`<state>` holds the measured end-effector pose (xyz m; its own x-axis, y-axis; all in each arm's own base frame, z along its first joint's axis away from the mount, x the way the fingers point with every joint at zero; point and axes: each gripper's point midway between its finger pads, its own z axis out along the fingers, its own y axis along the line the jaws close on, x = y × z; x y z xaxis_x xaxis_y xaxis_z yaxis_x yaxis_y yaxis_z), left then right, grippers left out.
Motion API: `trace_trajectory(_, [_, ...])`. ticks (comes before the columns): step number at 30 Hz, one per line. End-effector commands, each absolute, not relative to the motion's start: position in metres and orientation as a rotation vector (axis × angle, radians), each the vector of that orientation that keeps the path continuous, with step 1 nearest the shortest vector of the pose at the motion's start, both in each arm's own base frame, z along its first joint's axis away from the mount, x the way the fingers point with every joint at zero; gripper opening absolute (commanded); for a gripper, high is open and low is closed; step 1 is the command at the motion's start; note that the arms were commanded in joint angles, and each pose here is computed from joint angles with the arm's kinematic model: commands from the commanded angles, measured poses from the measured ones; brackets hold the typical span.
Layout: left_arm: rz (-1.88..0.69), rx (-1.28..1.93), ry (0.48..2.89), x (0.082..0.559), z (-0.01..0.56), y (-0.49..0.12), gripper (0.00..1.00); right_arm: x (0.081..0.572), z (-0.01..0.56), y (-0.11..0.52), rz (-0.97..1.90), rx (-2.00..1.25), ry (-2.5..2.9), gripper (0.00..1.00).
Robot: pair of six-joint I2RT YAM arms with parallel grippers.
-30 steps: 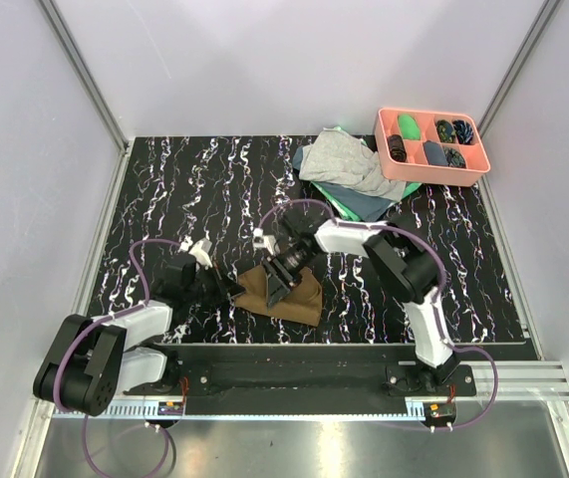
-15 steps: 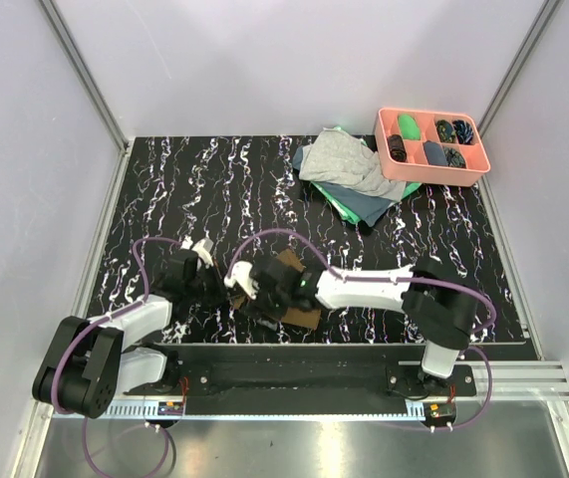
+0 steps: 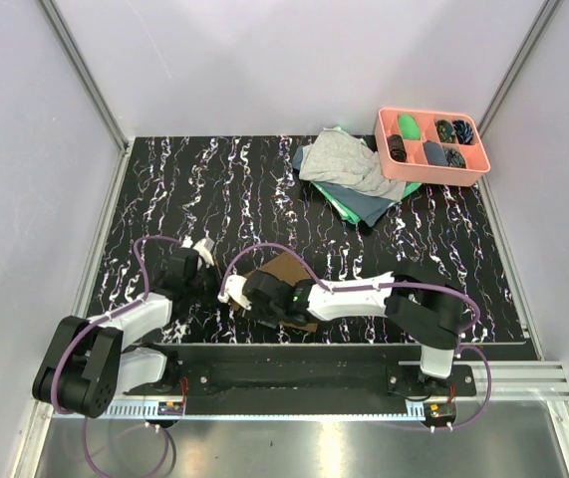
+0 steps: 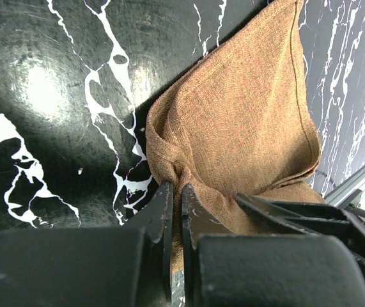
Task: Fold the napkin, place the utensils inside, and roll it up
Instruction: Roll the napkin with the utensil
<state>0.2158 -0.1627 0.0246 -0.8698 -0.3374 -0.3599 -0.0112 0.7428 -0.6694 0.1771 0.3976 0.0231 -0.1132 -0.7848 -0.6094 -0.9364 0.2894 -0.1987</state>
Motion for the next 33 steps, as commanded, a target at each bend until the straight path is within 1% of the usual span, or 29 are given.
trace_trajectory(1, [-0.936, -0.228, 2.477, 0.219, 0.029, -0.164, 0.00, 0.177, 0.005, 0.392, 0.321, -1.539, 2.001, 0.36])
trace_trajectory(2, [-0.940, -0.227, 2.471, 0.220, 0.030, -0.164, 0.09, 0.179, 0.004, 0.390, 0.356, -1.510, 2.042, 0.35])
trace_trajectory(3, [-0.945, -0.222, 2.461, 0.221, 0.033, -0.165, 0.15, 0.179, 0.003, 0.388, 0.396, -1.502, 2.072, 0.34])
trace_trajectory(4, [-0.943, -0.220, 2.453, 0.223, 0.035, -0.165, 0.19, 0.168, 0.003, 0.392, 0.518, -1.525, 2.099, 0.31])
trace_trajectory(5, [-0.937, -0.218, 2.444, 0.225, 0.037, -0.164, 0.22, 0.166, 0.002, 0.392, 0.587, -1.500, 2.142, 0.31])
trace_trajectory(6, [-0.932, -0.219, 2.436, 0.225, 0.040, -0.163, 0.30, 0.172, 0.003, 0.388, 0.646, -1.469, 2.181, 0.29])
trace_trajectory(8, [-0.896, -0.219, 2.420, 0.229, 0.044, -0.159, 0.44, 0.162, 0.004, 0.390, 0.829, -1.459, 2.234, 0.27])
trace_trajectory(9, [-0.883, -0.218, 2.409, 0.230, 0.047, -0.157, 0.58, 0.171, 0.007, 0.387, 0.880, -1.419, 2.263, 0.26])
trace_trajectory(10, [-0.858, -0.220, 2.391, 0.233, 0.049, -0.154, 0.62, 0.162, 0.012, 0.390, 1.001, -1.427, 2.272, 0.26])
trace_trajectory(11, [-0.840, -0.229, 2.401, 0.230, 0.047, -0.152, 0.64, 0.161, 0.010, 0.389, 1.058, -1.411, 2.305, 0.25])
trace_trajectory(13, [-0.823, -0.233, 2.383, 0.229, 0.050, -0.148, 0.66, 0.161, 0.019, 0.389, 1.217, -1.380, 2.321, 0.25])
trace_trajectory(15, [-0.819, -0.234, 2.352, 0.229, 0.054, -0.146, 0.66, 0.163, 0.019, 0.390, 1.326, -1.324, 2.373, 0.24])
trace_trajectory(16, [-0.832, -0.230, 2.352, 0.226, 0.052, -0.147, 0.66, 0.163, 0.026, 0.388, 1.449, -1.304, 2.371, 0.24])
trace_trajectory(20, [-0.882, -0.206, 2.298, 0.225, 0.057, -0.152, 0.65, 0.161, 0.025, 0.386, 1.681, -1.246, 2.418, 0.22])
trace_trajectory(24, [-0.914, -0.185, 2.287, 0.223, 0.055, -0.155, 0.63, 0.163, 0.025, 0.386, 1.790, -1.215, 2.424, 0.22])
trace_trajectory(28, [-0.934, -0.171, 2.284, 0.224, 0.051, -0.159, 0.60, 0.163, 0.018, 0.383, 1.837, -1.186, 2.456, 0.22])
trace_trajectory(31, [-0.957, -0.157, 2.269, 0.227, 0.051, -0.162, 0.54, 0.163, 0.015, 0.382, 1.842, -1.173, 2.473, 0.22])
trace_trajectory(33, [-0.982, -0.143, 2.263, 0.227, 0.050, -0.166, 0.47, 0.166, 0.013, 0.381, 1.841, -1.159, 2.482, 0.22])
